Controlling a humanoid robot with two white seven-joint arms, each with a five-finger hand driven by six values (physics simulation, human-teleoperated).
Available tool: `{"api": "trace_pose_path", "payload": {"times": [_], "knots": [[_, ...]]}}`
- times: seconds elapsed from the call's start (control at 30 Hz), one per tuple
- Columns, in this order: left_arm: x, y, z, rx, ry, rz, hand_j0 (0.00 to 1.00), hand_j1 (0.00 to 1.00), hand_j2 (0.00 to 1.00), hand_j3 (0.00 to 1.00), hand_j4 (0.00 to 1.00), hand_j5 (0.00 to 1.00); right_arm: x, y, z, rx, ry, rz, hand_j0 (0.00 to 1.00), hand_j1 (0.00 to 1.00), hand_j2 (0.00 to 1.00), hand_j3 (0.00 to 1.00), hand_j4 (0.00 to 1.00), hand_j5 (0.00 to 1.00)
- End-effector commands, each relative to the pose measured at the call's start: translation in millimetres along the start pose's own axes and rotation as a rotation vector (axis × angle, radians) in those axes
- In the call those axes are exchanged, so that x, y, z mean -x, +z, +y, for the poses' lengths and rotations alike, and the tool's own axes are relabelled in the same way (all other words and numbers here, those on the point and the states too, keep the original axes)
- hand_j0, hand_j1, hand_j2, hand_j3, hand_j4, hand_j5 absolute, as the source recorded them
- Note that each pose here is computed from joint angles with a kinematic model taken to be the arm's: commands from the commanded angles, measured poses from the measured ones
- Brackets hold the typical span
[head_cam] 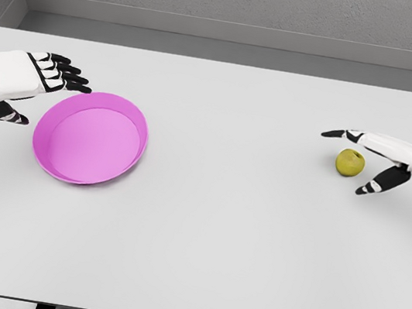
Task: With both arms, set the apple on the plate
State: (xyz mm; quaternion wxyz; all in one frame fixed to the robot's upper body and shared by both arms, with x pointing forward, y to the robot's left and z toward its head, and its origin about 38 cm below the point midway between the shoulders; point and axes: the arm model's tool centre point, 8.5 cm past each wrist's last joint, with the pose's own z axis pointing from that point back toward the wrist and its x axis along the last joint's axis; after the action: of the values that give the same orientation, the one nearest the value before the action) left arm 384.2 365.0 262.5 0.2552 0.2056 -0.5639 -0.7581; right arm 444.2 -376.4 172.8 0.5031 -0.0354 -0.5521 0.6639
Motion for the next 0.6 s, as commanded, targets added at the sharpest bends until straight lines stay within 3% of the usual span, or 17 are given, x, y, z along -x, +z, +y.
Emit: {"api": "trace_pose_path", "payload": {"times": [0.0,0.57], "knots": [[0.3,0.6,0.9,-0.004,0.004,0.001,1.00,1.00,1.00,1.00,1.00,1.00,2.3,-5.0,3.0,0.002,-0.014,0.001,1.00,1.00,1.00,1.00,1.00,1.00],[0.5,0.7,1.4,-0.005,0.003,0.002,1.00,1.00,1.00,1.00,1.00,1.00,19.1,-13.0,9.1,-0.001,-0.040,0.051,1.00,1.00,1.00,1.00,1.00,1.00]]}}
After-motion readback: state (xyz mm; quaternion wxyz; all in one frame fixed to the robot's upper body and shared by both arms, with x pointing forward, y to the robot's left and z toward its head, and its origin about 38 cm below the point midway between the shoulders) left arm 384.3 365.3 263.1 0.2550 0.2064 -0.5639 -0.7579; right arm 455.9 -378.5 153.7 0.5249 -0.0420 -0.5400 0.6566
